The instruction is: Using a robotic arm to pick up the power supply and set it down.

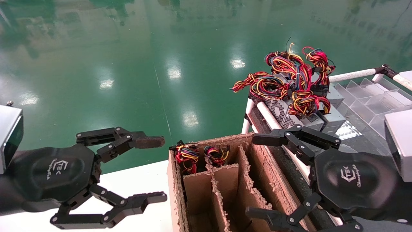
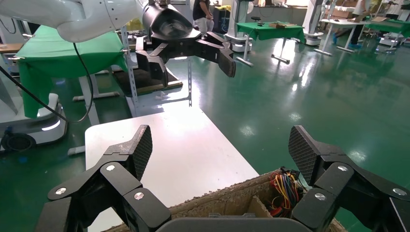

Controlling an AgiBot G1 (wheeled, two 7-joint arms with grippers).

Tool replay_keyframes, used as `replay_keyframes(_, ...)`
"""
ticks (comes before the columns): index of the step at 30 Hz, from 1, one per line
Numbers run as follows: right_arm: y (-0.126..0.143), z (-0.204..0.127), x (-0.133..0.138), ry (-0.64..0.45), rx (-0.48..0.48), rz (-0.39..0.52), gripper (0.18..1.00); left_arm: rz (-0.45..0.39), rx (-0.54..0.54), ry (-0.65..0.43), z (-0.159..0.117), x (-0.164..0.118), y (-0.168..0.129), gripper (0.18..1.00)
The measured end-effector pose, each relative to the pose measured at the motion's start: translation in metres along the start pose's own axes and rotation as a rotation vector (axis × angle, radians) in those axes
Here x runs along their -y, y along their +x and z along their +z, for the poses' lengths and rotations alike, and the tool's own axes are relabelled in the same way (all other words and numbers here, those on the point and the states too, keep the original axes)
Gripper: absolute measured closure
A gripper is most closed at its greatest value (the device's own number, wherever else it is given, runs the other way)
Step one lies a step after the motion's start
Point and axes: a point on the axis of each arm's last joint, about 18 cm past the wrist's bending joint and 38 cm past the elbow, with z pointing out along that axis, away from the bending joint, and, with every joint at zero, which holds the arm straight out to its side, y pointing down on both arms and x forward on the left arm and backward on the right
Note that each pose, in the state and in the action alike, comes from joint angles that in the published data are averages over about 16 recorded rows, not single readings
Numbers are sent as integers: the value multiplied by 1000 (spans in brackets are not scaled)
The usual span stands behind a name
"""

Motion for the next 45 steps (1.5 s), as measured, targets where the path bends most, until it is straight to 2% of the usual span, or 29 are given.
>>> replay_keyframes(9,0,0,0,0,0,0,178,0,0,0,0,0,0,525)
replay_keyframes(19,0,0,0,0,0,0,178,0,0,0,0,0,0,772)
replay_keyframes(25,0,0,0,0,0,0,178,0,0,0,0,0,0,877)
replay_keyframes(37,0,0,0,0,0,0,178,0,0,0,0,0,0,980)
replay_keyframes(45,0,0,-1,-1,-1,1,178,0,0,0,0,0,0,977)
